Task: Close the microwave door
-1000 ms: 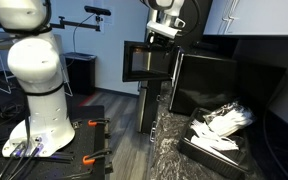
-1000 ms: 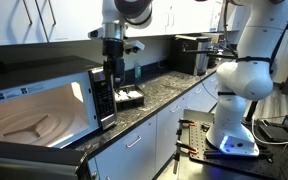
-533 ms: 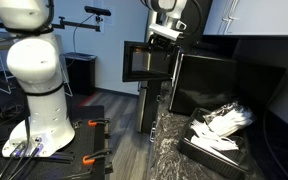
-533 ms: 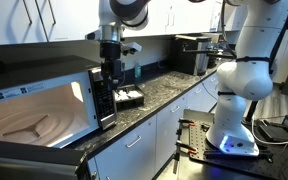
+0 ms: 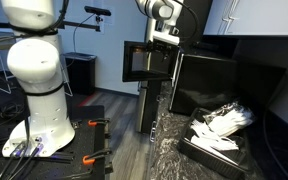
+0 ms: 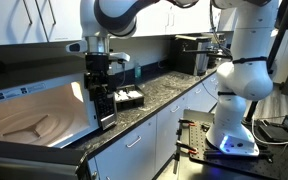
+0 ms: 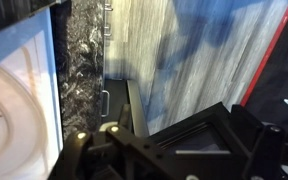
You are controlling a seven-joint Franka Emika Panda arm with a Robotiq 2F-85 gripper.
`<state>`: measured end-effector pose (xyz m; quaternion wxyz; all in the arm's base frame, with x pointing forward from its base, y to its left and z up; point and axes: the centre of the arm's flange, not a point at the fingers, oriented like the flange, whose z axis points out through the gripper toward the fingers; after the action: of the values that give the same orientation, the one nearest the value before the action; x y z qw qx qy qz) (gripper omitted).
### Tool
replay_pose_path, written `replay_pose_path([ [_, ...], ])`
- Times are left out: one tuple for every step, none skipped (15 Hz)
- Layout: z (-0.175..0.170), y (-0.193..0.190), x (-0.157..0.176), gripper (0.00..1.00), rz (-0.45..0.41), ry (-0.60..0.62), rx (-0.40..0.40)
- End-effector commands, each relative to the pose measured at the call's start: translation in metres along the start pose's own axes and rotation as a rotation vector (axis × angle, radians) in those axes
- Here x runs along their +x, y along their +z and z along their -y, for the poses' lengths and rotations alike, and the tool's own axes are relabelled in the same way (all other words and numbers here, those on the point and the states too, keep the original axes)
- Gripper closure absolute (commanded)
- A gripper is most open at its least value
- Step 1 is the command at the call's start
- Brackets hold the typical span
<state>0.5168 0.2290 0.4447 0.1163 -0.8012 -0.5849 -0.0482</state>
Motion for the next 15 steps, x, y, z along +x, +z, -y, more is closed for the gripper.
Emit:
replay_pose_path([
  [-0.01,0.001,0.059,0.0,0.056,-0.179,0.006],
  [-0.01,0.001,0.071,0.0,0.06,-0.22,0.007],
  [-0.007,-0.001,0.081,0.0,0.059,-0.261,0.011],
  [-0.005,-0.005,0.091,0.0,0.057,-0.296,0.011],
  [-0.002,-0.01,0.099,0.0,0.054,-0.331,0.006],
  [0.0,-0.017,0.108,0.0,0.049,-0.362,0.0],
  [0.002,-0.024,0.118,0.0,0.04,-0.395,-0.008],
  [0.005,-0.032,0.126,0.0,0.029,-0.427,-0.017],
  [0.009,-0.039,0.135,0.0,0.013,-0.459,-0.022],
  [0.013,-0.045,0.142,0.0,-0.004,-0.494,-0.026],
  [0.015,-0.05,0.153,0.0,-0.033,-0.536,-0.028],
  [0.021,-0.053,0.158,0.0,-0.056,-0.579,-0.021],
  [0.025,-0.054,0.167,0.0,-0.054,-0.611,-0.021],
  [0.029,-0.056,0.17,0.0,-0.045,-0.641,-0.021],
  [0.032,-0.05,0.155,0.0,-0.046,-0.577,-0.043],
])
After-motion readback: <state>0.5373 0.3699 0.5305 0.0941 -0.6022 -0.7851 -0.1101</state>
